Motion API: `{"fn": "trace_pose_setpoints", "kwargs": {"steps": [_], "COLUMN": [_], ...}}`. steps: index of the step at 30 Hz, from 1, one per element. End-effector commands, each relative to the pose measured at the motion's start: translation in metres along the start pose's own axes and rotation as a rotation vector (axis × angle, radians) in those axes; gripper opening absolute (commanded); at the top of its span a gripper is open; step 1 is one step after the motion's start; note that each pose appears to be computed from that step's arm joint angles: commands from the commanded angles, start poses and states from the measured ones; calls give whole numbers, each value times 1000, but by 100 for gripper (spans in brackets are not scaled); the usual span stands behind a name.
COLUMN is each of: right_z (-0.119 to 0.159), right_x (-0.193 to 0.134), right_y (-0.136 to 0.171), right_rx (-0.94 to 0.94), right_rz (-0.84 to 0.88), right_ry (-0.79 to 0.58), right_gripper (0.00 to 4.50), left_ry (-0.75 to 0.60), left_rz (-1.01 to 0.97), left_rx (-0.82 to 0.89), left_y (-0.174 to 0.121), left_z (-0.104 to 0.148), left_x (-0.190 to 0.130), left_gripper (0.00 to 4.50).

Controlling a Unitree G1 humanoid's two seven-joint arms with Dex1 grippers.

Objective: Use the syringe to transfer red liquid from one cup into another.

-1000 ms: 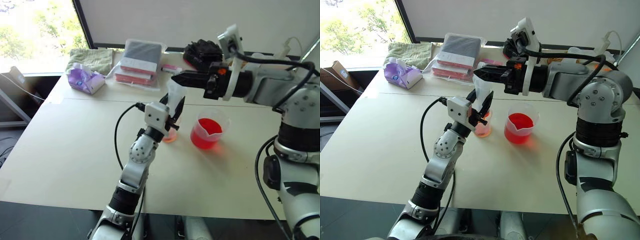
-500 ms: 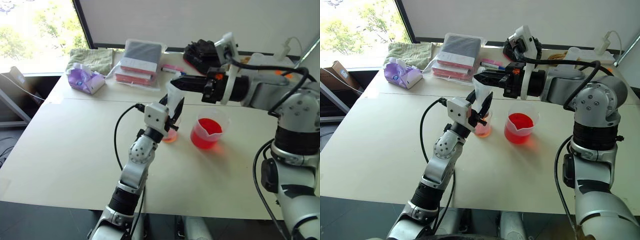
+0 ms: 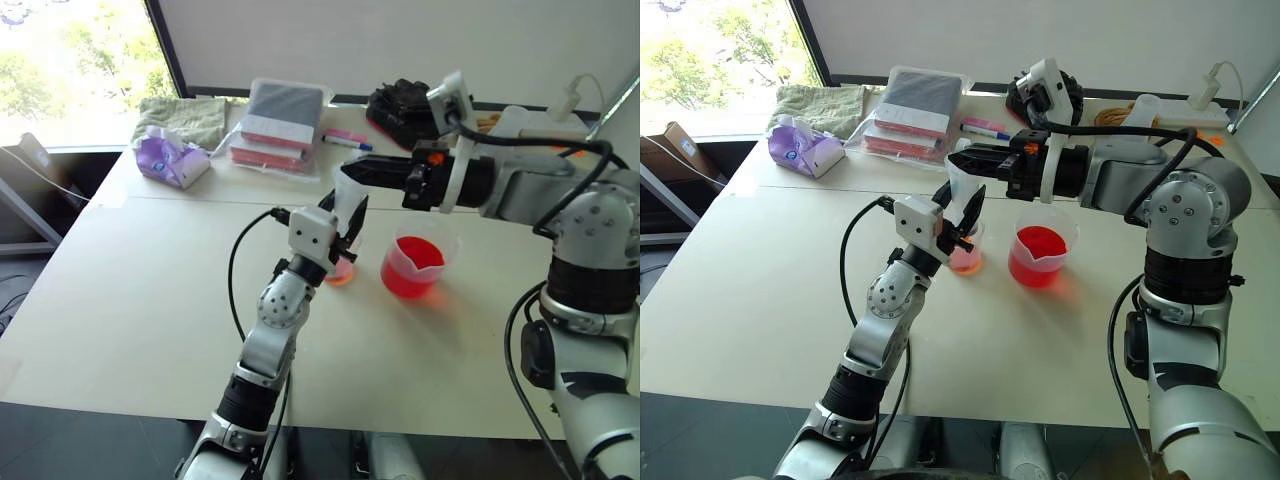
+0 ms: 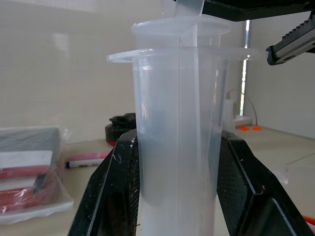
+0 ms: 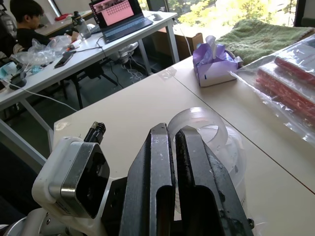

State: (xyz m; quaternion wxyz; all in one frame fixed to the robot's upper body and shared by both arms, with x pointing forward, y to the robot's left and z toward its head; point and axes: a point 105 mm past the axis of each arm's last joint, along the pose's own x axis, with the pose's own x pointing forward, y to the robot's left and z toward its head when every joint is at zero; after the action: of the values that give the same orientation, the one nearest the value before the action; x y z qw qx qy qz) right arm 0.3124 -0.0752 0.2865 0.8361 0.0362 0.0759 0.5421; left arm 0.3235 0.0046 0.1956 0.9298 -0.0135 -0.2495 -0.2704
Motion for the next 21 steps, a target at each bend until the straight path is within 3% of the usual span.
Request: {"fn": "trace_pose_setpoints", "kwargs": {"steps": [1, 10, 13, 18, 21], "right_z": [-17, -7, -4, -1, 2], "right_x": [11, 9, 8, 5, 2], "right_y": [11, 12, 12, 10, 10], "right_rx": [22, -2, -2, -11, -10], "right_rz": [61, 75, 74, 65, 66], "right_ry": [71, 50, 45, 43, 45], "right_gripper": [7, 7, 104, 352, 352], "left_ry": [-145, -137, -137, -137, -137], "left_rz": [-61, -60, -62, -62, -61], "left_rx": [15, 14, 14, 15, 16], "left_y": [-18, -17, -18, -18, -17], "left_z": [38, 36, 36, 36, 36], "left_x": [9, 9, 9, 9, 9], "left_gripper": [158, 158, 158, 158, 158]}}
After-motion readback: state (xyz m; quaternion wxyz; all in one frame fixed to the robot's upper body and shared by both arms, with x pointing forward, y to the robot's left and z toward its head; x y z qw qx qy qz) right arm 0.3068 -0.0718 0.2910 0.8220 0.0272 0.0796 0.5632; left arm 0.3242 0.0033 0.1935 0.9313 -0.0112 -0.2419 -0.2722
